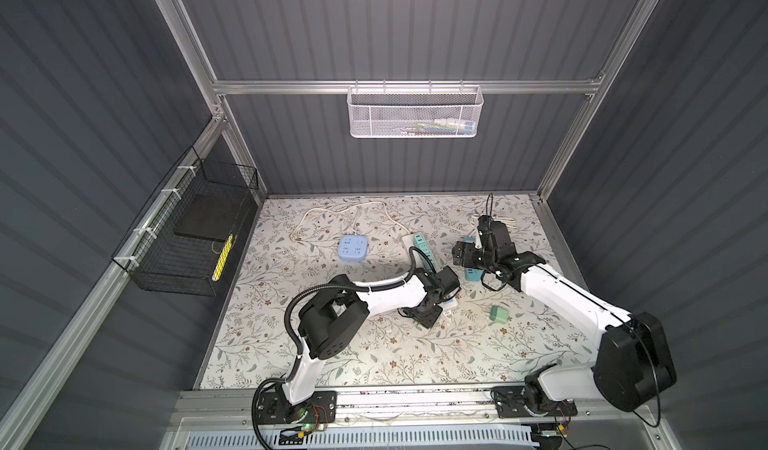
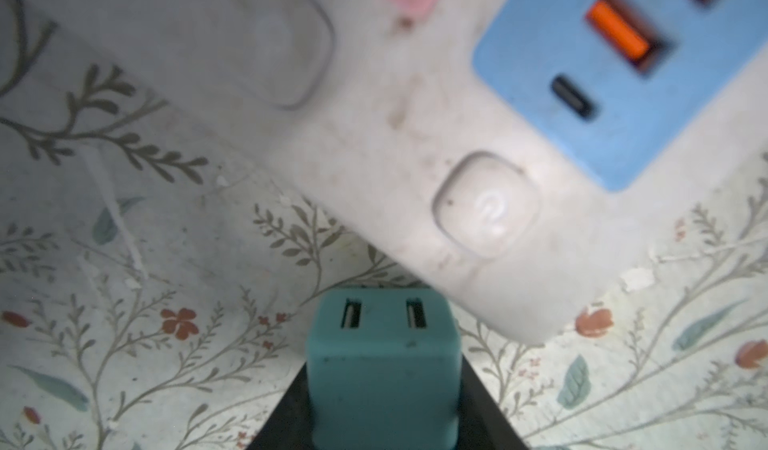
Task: Insert the plug
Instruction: 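Lower the left gripper onto a teal adapter near the strip and grasp it, then lift the teal adapter with the left gripper toward the right gripper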
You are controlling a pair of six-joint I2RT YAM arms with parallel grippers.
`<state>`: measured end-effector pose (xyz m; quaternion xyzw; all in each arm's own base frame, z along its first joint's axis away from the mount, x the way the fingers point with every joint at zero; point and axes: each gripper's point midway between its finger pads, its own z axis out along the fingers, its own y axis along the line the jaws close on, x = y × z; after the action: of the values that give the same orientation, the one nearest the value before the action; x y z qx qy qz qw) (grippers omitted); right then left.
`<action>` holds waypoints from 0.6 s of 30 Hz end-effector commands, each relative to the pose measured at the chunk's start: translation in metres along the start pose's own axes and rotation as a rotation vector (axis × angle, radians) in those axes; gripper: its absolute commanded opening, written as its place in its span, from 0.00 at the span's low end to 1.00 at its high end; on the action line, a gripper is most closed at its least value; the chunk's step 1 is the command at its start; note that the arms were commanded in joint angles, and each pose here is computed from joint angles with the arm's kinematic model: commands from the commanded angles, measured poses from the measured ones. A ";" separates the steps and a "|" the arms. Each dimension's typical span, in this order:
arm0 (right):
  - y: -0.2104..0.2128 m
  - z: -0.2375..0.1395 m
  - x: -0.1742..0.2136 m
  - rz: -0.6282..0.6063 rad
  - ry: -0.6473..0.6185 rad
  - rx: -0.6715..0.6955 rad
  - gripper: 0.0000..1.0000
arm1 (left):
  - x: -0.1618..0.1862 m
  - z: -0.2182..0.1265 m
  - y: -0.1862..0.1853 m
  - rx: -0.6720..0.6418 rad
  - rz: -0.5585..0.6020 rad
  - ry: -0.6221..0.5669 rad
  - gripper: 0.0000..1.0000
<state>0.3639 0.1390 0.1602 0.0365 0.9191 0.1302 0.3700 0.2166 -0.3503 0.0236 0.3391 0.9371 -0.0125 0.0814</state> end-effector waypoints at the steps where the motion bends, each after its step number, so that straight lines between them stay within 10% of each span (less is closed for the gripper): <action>1: 0.000 -0.013 0.004 -0.015 0.022 -0.009 0.89 | 0.003 -0.010 0.010 -0.033 -0.025 -0.022 0.43; 8: 0.013 -0.026 -0.007 -0.080 0.052 -0.041 0.89 | 0.005 -0.016 0.029 -0.062 -0.045 -0.054 0.33; 18: 0.053 -0.014 0.001 -0.101 0.109 -0.199 0.83 | -0.040 -0.068 0.043 -0.054 0.065 -0.396 0.28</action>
<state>0.3532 0.1686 0.1780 -0.0289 0.9259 0.1697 0.3363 0.2478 -0.3238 0.0685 0.3335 0.9220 -0.0325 0.1942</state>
